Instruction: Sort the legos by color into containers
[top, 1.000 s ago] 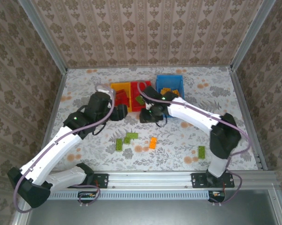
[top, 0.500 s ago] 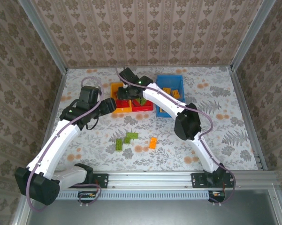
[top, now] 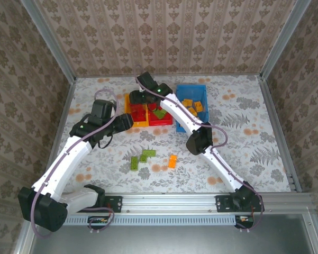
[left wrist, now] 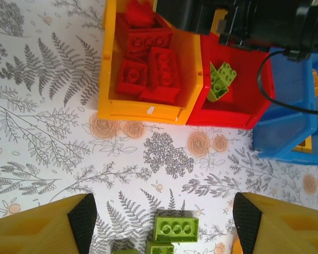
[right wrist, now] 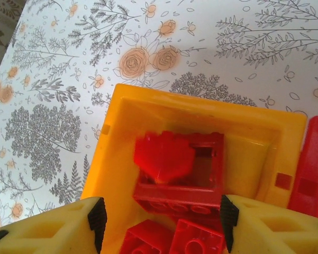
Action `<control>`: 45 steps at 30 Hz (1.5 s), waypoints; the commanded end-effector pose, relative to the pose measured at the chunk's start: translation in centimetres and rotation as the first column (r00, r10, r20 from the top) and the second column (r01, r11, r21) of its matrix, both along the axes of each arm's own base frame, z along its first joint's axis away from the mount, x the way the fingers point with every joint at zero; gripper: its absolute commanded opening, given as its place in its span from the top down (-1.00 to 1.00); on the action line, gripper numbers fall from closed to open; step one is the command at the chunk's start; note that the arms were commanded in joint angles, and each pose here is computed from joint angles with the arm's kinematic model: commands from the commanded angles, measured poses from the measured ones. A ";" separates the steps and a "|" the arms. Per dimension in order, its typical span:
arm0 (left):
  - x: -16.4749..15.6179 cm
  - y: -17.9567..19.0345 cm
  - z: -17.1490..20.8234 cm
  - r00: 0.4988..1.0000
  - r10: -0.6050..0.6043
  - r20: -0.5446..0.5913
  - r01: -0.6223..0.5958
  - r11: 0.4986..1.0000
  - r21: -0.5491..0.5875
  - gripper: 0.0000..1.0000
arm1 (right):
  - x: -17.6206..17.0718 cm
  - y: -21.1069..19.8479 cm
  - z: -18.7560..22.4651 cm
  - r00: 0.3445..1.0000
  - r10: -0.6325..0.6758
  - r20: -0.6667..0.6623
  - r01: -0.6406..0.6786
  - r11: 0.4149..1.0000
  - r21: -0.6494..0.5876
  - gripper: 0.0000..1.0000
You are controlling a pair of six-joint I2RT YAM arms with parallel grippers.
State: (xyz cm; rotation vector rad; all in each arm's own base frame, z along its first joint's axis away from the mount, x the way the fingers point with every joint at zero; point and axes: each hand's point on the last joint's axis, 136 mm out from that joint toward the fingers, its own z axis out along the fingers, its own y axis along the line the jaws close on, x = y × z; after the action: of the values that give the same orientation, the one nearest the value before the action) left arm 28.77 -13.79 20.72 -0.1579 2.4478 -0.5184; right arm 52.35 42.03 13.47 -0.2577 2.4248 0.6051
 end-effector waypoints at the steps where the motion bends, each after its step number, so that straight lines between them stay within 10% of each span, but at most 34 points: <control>1: 0.0 -0.4 -0.3 1.000 -0.030 0.002 0.030 0.999 -0.020 -0.44 | -1.4 -0.3 3.1 0.998 0.051 0.042 -0.049 0.998 -0.026 -0.25; 22: 1.4 -2.7 -0.9 0.996 -0.094 0.009 0.094 0.995 -0.038 -0.43 | -11.1 -11.9 9.4 0.970 0.196 -0.146 -0.236 0.904 -0.355 -0.32; 34: -0.7 -10.3 -3.7 0.930 -0.366 -0.043 0.365 0.931 -0.027 -0.45 | -20.9 -23.5 8.2 0.972 -0.167 -0.166 0.109 0.944 -0.310 -0.42; 45: -4.0 -14.8 -5.1 0.879 -0.471 -0.070 0.470 0.882 -0.035 -0.46 | -33.2 -37.4 -3.4 0.577 -0.667 -0.471 0.533 0.744 -0.402 -0.51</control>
State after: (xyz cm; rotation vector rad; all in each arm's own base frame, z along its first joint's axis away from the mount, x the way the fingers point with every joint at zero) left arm 24.86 -26.98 14.81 0.4034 2.5886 -0.7086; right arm 21.75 5.46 11.92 0.5634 2.8927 0.0657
